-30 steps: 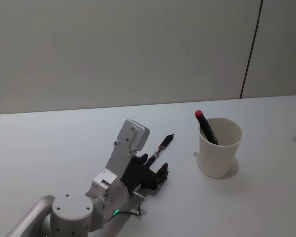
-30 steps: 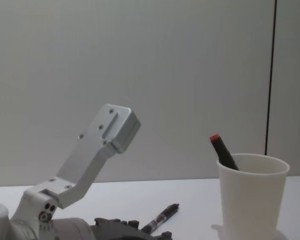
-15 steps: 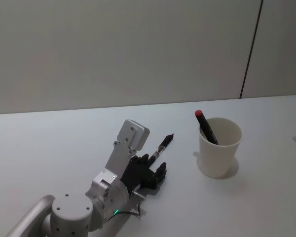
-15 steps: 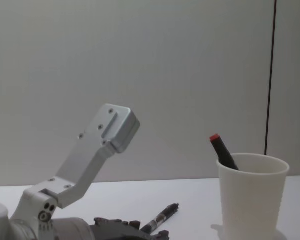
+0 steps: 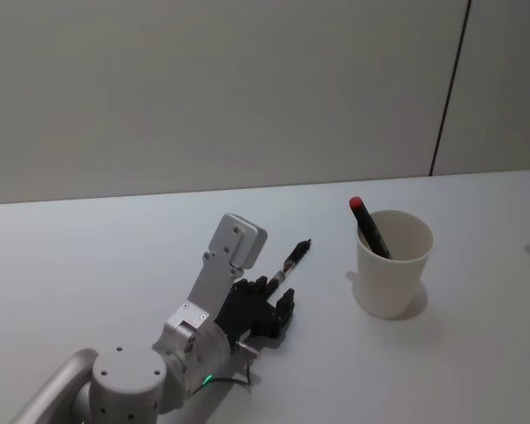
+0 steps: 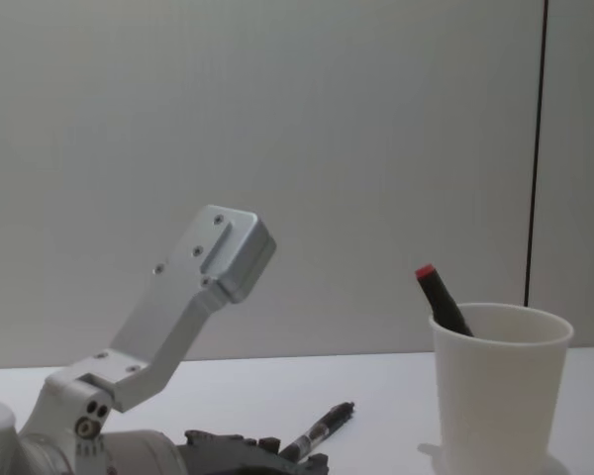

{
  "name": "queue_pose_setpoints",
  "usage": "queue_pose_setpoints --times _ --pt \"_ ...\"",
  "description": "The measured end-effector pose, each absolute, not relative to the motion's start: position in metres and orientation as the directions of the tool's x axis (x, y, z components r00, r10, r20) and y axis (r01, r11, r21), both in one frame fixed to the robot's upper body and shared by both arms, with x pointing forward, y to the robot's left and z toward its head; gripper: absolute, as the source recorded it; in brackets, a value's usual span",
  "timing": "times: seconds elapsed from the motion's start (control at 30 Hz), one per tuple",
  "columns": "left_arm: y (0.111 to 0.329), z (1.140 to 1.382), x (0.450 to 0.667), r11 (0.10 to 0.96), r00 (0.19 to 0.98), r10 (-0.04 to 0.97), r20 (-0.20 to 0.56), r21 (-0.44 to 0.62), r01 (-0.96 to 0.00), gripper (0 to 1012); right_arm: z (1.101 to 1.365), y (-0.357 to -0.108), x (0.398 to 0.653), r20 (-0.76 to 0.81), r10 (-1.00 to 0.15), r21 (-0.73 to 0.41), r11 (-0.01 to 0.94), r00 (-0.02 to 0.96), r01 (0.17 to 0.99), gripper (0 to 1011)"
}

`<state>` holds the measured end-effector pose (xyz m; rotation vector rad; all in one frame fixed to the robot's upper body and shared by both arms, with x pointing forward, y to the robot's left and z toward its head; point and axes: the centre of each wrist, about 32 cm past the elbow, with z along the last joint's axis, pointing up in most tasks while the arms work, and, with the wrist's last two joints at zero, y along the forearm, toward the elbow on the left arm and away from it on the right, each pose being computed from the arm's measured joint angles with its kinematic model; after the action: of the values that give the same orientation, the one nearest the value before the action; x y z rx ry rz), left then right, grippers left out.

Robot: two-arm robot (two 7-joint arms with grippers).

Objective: Place the pen into the pen holder.

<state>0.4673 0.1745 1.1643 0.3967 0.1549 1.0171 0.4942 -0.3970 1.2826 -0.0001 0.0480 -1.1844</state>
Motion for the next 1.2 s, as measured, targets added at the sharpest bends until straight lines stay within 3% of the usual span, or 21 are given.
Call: queue_pose_setpoints --times 1.2 --pt "0.1744 1.1643 0.4673 0.462 0.522 0.851 0.057 0.392 -0.796 209 1.2826 -0.3970 0.4942 -0.038 -0.926 -0.025 0.377 0.376 0.926 1002"
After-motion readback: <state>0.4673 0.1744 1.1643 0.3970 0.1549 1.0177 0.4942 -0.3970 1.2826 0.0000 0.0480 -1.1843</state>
